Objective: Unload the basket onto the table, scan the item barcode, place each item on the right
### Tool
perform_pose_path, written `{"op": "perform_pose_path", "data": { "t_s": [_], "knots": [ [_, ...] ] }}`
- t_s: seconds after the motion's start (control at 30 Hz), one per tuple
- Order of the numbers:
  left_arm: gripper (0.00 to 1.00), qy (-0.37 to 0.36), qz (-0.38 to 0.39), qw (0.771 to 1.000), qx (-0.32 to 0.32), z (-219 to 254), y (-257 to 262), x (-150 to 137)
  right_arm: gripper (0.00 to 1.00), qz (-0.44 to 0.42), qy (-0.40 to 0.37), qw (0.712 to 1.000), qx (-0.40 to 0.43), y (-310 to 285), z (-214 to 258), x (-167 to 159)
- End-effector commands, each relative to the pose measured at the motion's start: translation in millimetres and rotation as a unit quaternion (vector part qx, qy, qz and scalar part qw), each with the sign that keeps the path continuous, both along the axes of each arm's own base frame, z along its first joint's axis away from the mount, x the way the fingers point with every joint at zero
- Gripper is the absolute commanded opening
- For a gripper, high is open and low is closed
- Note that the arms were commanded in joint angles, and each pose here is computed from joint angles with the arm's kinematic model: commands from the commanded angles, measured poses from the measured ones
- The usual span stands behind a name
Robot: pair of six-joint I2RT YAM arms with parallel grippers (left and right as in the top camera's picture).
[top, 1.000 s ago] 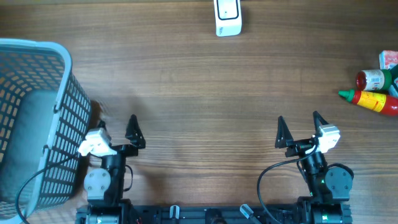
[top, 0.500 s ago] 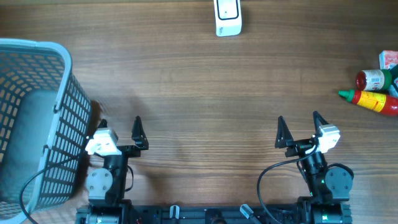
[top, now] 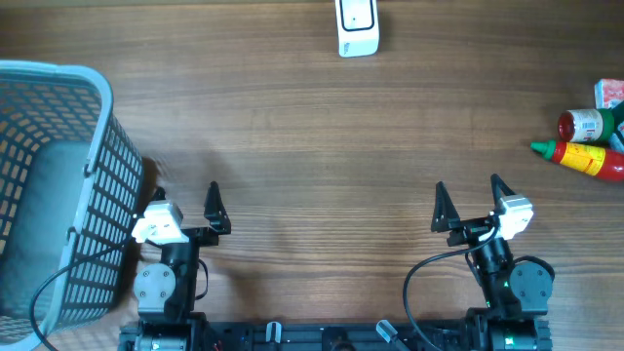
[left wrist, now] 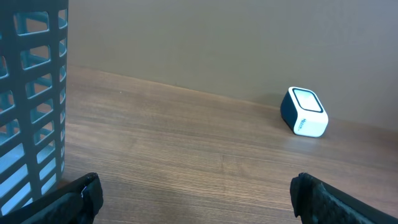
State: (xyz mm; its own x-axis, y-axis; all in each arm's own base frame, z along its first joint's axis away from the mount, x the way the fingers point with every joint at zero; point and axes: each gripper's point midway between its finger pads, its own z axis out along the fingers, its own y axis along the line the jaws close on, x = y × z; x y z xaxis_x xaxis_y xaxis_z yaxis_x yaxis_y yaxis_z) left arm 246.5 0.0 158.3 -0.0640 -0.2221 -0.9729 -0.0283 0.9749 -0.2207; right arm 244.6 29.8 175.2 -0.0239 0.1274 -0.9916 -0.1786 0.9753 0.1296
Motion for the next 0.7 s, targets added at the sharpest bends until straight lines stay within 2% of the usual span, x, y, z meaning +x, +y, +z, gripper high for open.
{"op": "perform_pose_path", "data": {
  "t_s": [0.0,0.67],
  "knots": [
    [1.0,0.001,0.007,1.0,0.01,-0.4,2.9,-0.3,1.0,-0.006,-0.008,1.0,-0.005,-1.6,3.0,-0.2],
    [1.0,0.001,0.007,1.0,0.01,-0.4,2.9,-0.3,1.0,-0.006,-0.008,1.0,-0.005,-1.6,3.0,-0.2]
  ]
}}
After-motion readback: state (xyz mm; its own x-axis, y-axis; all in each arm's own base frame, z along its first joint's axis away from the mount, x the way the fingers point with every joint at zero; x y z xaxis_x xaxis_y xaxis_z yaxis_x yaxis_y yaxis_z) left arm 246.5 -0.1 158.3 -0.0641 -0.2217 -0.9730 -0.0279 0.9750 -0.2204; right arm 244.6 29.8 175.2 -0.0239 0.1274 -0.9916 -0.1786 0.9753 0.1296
